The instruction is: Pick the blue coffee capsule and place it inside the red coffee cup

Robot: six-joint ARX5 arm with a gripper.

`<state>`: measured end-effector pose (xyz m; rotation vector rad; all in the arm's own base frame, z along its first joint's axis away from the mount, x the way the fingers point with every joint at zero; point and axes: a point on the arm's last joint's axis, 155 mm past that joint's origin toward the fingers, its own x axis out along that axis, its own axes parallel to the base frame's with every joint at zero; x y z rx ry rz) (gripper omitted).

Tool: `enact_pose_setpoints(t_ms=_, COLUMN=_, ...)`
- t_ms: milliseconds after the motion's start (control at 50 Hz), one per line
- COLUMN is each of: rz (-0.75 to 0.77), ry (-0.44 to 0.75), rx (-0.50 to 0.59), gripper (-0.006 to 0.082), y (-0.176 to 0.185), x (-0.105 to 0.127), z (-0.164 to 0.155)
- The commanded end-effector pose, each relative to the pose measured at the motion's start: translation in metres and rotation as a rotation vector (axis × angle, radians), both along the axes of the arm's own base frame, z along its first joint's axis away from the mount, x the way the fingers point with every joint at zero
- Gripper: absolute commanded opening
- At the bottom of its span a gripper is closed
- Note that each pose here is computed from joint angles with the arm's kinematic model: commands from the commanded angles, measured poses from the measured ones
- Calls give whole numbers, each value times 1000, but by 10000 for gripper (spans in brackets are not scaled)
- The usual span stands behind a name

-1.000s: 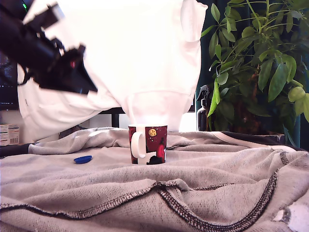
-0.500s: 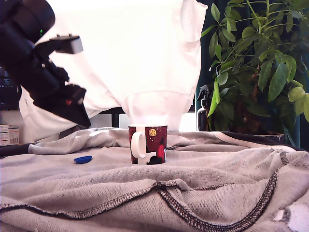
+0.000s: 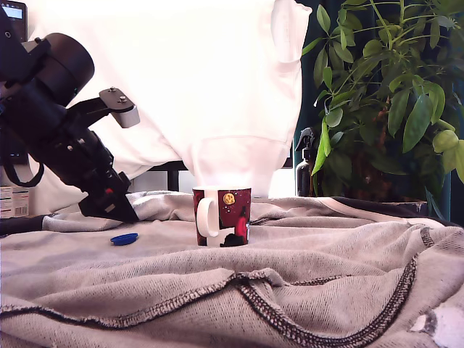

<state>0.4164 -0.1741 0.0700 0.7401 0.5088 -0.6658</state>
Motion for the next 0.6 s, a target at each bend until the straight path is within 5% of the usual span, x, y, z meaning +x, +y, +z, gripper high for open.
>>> enact_pose_setpoints(t_ms=0, rz=-18, ry=10, rx=7, gripper=380, y=2, x=-3, z=-7)
enact_pose_setpoints(t_ms=580, rz=10, ry=107, rx=44, gripper=396, y=14, x=-2, z=-58)
